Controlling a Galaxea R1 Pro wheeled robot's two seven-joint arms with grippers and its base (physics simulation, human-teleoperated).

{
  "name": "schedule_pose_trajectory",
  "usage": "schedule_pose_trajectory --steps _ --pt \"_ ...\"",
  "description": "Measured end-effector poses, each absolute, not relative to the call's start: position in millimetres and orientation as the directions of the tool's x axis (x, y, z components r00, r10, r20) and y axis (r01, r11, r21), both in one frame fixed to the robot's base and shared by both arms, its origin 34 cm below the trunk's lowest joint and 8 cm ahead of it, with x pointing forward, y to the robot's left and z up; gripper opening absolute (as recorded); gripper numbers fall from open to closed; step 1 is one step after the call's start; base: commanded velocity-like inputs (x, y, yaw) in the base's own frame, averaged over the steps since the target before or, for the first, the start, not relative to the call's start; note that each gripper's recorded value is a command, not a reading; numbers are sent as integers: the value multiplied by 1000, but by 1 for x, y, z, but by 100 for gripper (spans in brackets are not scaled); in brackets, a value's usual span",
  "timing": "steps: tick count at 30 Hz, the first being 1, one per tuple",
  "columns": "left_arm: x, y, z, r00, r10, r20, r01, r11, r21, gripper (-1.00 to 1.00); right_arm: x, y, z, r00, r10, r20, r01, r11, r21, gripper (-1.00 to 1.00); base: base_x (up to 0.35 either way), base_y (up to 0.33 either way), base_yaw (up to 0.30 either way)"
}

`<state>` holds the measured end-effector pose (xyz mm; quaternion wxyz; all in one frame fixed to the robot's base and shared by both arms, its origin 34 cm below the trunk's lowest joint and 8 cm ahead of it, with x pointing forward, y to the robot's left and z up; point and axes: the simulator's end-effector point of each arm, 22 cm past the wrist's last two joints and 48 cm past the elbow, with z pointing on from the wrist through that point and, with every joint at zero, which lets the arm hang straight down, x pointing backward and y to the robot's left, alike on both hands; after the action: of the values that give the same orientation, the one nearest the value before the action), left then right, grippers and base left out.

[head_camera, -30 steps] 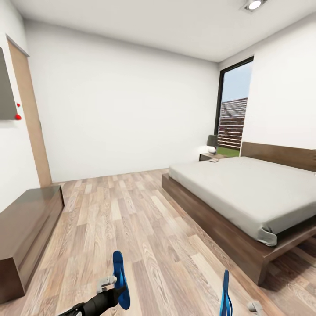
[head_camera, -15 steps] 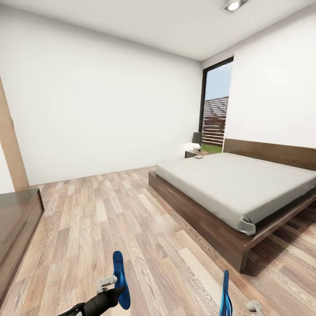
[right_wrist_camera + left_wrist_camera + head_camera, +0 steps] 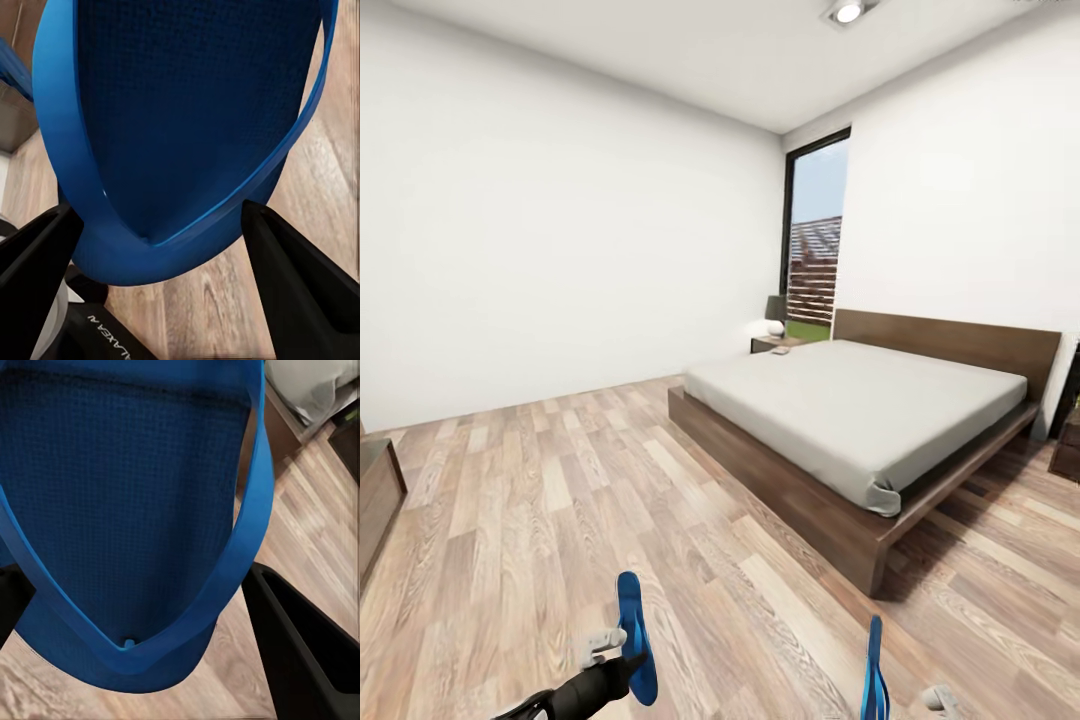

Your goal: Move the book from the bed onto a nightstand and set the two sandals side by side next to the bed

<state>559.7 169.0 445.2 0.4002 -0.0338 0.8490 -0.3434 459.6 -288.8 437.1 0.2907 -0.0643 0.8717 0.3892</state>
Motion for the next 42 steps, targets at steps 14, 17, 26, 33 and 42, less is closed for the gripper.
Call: schedule_pose_trajectory --steps 14,17,26,33,42 --pt "557 169 438 -688 -332 -646 208 762 -613 -100 457 -289 432 -831 114 -544 -328 689 646 -100 0 0 -225" --pt "557 169 437 -690 -332 -643 206 762 -614 -100 456 -289 430 -833 114 -541 -326 689 648 -100 0 0 -224" --pt "555 169 432 -697 -332 -636 199 762 -616 -100 455 -289 427 -839 114 -532 -319 689 651 -100 0 0 -223" --pt "554 169 428 -702 -332 -630 194 762 -618 -100 453 -289 424 -843 114 -526 -314 689 653 -100 0 0 -222" --pt "553 169 426 -705 -332 -627 191 762 -619 -100 452 -289 422 -846 114 -521 -311 688 655 -100 0 0 -242"
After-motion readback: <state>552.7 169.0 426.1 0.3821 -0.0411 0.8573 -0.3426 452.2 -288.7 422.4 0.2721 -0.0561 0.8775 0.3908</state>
